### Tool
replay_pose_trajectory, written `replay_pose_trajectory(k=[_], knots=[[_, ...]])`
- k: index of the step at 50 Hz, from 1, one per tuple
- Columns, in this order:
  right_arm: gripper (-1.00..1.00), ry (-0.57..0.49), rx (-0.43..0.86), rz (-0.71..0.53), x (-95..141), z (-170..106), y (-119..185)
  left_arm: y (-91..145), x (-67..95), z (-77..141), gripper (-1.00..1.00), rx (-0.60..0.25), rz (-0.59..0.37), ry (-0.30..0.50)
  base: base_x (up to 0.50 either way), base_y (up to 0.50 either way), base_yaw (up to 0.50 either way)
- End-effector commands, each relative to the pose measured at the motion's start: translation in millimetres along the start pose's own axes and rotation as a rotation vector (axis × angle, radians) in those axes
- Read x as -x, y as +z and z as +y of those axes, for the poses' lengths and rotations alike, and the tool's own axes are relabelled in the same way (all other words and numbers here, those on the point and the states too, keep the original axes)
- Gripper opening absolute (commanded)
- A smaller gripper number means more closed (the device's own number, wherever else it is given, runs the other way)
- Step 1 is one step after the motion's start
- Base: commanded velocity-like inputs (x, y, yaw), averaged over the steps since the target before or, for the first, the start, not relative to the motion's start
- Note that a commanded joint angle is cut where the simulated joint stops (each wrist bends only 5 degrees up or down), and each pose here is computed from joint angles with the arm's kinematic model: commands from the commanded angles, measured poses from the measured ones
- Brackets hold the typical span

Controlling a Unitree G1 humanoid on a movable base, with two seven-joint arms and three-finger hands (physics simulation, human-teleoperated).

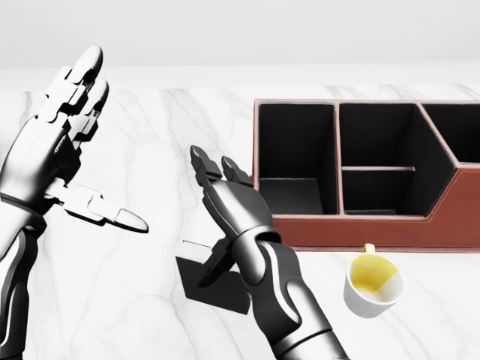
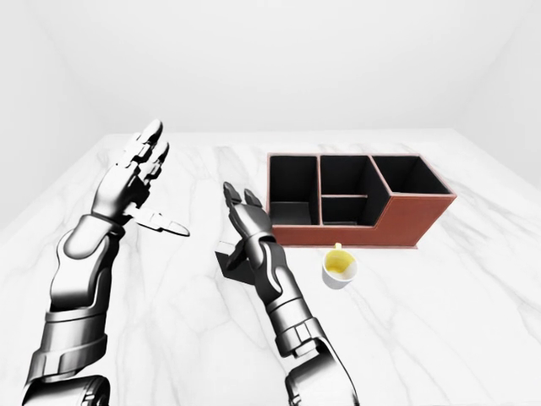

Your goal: Pick up the book and place it in the caddy.

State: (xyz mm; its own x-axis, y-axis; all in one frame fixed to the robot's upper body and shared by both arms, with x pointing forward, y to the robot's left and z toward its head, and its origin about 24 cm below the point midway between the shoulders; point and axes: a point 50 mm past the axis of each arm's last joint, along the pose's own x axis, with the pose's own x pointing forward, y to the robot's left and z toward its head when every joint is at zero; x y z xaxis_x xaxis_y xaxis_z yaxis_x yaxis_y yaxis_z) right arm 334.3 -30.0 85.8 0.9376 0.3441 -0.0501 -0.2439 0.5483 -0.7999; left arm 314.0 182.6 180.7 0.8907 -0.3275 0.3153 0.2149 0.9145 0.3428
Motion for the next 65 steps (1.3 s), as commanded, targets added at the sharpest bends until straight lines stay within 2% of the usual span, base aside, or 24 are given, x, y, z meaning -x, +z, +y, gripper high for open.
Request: replay_pose_trajectory(k=[1, 10, 24, 46, 61, 63, 64, 65], knots=[[1.00, 0.043, -0.027, 0.098, -16.8, 30.4, -7.1, -0.6, 4.1, 1.9, 1.00, 0.008, -0.001, 0.003, 0.00, 0.00, 0.00], [1.00, 0.068, -0.039, 0.226, -18.8, 47.0, -27.5, -2.9, 6.2, 4.6, 1.00, 0.015, 0.007, 0.011, 0.00, 0.00, 0.00], [1.00, 0.088, -0.012, 0.298, -13.0, 59.7, -39.8, -2.8, 7.2, 5.6, 1.00, 0.020, 0.004, 0.015, 0.00, 0.00, 0.00], [1.00, 0.136, 0.062, 0.271, -10.4, 71.9, -32.8, -1.9, 4.8, 3.8, 1.00, 0.032, -0.003, 0.000, 0.00, 0.00, 0.00], [0.98, 0.204, 0.094, 0.289, -2.8, 83.1, -40.6, -1.0, 7.2, 3.4, 1.00, 0.034, -0.009, 0.002, 0.00, 0.00, 0.00], [0.44, 0.209, 0.103, 0.289, -1.5, 84.8, -41.5, -1.4, 7.4, 3.3, 1.00, 0.035, -0.008, 0.001, 0.00, 0.00, 0.00], [-0.21, 0.201, 0.101, 0.293, -0.5, 85.7, -42.4, -1.5, 7.7, 3.4, 1.00, 0.036, -0.008, 0.002, 0.00, 0.00, 0.00], [-0.55, 0.199, 0.115, 0.290, 0.2, 86.3, -43.0, -1.5, 7.9, 3.6, 1.00, 0.036, -0.008, 0.002, 0.00, 0.00, 0.01]])
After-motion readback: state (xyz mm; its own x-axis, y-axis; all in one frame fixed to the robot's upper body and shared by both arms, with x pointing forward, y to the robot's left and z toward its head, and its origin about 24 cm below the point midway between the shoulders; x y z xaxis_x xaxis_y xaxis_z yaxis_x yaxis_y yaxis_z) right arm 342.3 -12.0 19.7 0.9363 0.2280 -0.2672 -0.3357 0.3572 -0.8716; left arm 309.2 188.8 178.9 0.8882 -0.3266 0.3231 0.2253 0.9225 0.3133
